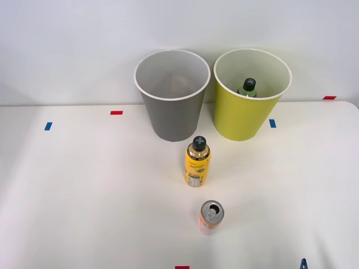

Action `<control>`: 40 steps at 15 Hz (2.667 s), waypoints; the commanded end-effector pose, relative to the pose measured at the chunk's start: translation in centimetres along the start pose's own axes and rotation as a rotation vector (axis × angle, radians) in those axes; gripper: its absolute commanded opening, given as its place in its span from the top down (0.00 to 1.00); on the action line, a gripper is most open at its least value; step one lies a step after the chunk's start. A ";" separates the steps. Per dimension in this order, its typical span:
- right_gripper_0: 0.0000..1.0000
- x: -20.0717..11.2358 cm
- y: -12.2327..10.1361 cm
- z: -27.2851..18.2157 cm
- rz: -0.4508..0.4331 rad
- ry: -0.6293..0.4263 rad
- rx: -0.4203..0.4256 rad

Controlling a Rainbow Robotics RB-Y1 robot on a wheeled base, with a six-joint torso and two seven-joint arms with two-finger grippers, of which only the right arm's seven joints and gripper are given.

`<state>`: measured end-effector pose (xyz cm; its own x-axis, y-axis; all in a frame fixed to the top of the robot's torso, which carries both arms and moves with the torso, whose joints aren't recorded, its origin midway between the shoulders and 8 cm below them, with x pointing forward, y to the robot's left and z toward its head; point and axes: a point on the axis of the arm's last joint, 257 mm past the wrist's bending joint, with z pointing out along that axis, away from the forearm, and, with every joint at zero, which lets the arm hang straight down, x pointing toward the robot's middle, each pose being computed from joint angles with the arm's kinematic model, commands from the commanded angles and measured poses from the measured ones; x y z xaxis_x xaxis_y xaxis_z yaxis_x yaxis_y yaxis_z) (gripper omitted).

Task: Put cans in the gray bin, plastic bottles in the light green bin

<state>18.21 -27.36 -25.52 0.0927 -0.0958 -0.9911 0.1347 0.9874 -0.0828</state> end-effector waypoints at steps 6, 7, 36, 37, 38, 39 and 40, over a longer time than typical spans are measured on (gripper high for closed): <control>0.00 1.7 3.4 -1.7 0.043 0.059 -0.051; 0.00 2.0 3.6 -1.9 0.045 0.066 -0.054; 0.00 2.1 4.1 -2.0 0.049 0.069 -0.061; 0.00 2.1 4.1 -2.0 0.049 0.069 -0.061; 0.00 2.1 4.1 -2.0 0.049 0.069 -0.061; 0.00 2.1 4.1 -2.0 0.049 0.069 -0.061; 0.00 2.1 4.1 -2.0 0.049 0.069 -0.061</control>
<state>16.97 -23.28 -28.12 0.0296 -0.0406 -0.9987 0.0707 0.9968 -0.0384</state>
